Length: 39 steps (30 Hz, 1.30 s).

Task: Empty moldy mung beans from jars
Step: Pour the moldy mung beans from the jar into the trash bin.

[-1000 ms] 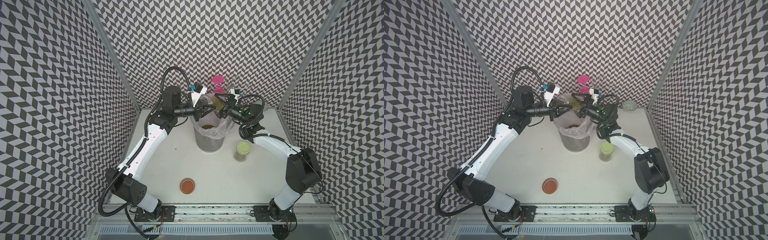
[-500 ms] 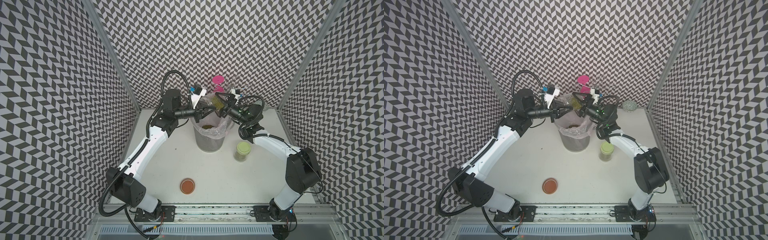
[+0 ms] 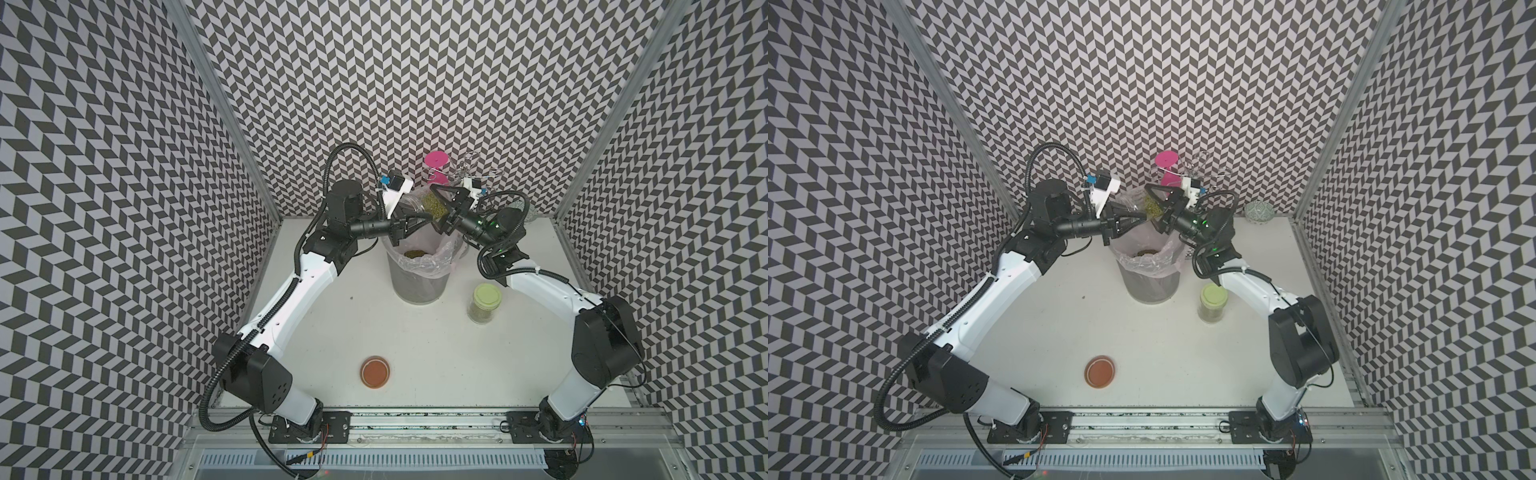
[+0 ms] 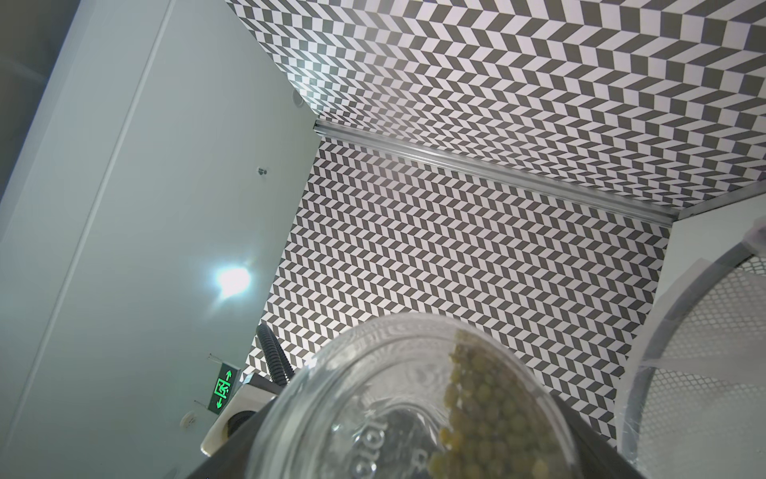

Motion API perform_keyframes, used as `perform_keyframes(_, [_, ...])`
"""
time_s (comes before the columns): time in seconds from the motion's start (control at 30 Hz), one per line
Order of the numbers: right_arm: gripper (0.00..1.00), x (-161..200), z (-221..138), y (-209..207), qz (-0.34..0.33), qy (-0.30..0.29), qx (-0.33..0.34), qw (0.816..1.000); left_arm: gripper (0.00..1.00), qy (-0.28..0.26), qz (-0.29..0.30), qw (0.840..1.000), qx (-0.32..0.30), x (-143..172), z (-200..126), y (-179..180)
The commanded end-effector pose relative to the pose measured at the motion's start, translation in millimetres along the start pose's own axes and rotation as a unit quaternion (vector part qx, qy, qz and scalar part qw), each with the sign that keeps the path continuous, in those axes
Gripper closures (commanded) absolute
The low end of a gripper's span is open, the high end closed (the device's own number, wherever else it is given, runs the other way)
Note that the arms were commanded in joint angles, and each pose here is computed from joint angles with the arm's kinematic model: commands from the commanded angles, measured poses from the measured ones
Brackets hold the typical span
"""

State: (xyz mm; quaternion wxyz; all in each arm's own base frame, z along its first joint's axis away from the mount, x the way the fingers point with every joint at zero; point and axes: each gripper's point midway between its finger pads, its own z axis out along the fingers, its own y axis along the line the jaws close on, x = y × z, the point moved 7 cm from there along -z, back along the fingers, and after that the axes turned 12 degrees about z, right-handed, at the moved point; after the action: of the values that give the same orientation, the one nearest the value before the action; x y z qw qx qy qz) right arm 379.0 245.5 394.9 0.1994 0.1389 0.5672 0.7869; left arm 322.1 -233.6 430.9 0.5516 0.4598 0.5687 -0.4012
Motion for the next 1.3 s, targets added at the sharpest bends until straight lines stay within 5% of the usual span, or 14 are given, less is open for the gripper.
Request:
perform_keyframes(0.0, [0.3,11.3,2.9,16.0,-0.042,0.018,-0.012,0.999,0.79,-0.015,0.026,0.999,-0.017,-9.7,-0.9,1.8])
perform_keyframes(0.23, [0.31,0.1,-3.0,3.8,-0.029,0.003,-0.004,1.0,0.19,0.002,0.01,0.999,-0.041,-1.8,-2.7,7.7])
perform_keyframes(0.33, [0.31,-7.1,-7.0,2.4,-0.033,-0.008,-0.001,0.999,0.01,0.009,0.006,0.999,-0.045,-0.1,-3.7,8.1])
perform_keyframes(0.7, [0.32,-25.7,-8.7,-10.8,-0.043,-0.025,0.022,0.999,0.0,0.028,0.003,0.996,-0.082,2.9,-11.7,14.8])
perform_keyframes(1.27, [0.34,-52.0,13.2,-8.6,-0.202,-0.048,0.123,0.97,0.0,0.063,-0.007,0.981,-0.186,10.1,-42.3,14.3])
